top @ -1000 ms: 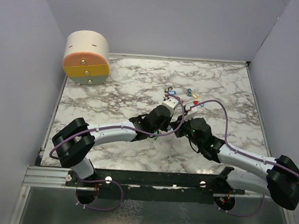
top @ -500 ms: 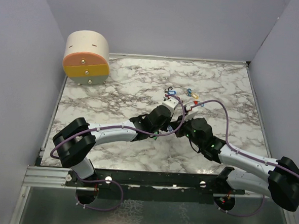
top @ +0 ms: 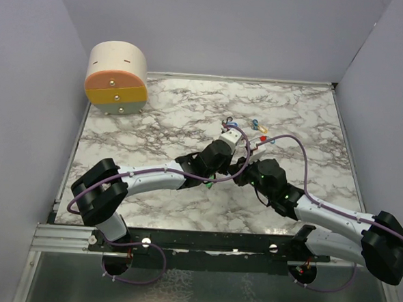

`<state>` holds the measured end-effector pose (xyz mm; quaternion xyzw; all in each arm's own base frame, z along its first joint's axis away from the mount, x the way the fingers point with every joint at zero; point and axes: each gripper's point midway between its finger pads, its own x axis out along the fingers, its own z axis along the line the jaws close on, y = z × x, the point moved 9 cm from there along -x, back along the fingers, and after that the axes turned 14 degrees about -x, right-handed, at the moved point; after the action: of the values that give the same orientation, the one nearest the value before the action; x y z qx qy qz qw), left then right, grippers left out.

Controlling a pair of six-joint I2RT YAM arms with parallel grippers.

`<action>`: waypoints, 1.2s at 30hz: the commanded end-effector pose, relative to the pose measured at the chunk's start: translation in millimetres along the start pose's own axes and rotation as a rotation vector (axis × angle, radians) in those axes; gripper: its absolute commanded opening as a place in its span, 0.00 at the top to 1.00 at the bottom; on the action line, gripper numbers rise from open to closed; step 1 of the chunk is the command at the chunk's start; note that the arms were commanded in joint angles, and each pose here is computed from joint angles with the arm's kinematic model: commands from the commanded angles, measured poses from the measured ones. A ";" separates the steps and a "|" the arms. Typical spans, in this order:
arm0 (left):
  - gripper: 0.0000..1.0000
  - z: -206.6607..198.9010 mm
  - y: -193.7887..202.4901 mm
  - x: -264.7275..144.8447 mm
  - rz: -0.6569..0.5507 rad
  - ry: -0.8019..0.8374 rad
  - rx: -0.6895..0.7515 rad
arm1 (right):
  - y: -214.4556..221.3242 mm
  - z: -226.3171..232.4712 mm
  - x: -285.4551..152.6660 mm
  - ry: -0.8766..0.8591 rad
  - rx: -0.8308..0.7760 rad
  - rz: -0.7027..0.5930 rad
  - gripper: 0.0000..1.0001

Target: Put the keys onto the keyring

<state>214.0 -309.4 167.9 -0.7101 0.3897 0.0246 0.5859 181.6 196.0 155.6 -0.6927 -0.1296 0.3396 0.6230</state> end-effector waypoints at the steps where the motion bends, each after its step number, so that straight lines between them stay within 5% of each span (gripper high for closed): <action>1: 1.00 -1.7 -7.5 1.8 -0.037 -0.031 0.007 | -2.1 2.2 -3.4 -0.018 0.003 -0.037 0.77; 18: 1.00 26.5 -21.5 0.2 -0.075 -0.114 -0.034 | -15.6 -20.7 -36.1 0.238 0.092 -0.060 0.67; 23: 1.00 58.0 -30.4 7.2 -0.074 -0.155 -0.102 | -15.8 -19.3 -34.4 0.222 0.085 -0.058 0.50; 26: 1.00 75.9 -35.4 11.0 -0.078 -0.178 -0.138 | -16.2 -18.0 -33.3 0.204 0.077 -0.063 0.31; 36: 1.00 108.8 -45.0 29.4 -0.065 -0.187 -0.223 | -18.4 -16.8 -34.4 0.183 0.070 -0.083 0.28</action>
<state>295.4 -228.3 158.6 -0.7645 0.2905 0.1246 0.5618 171.0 163.2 174.4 -0.6965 -0.0692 0.2610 0.6648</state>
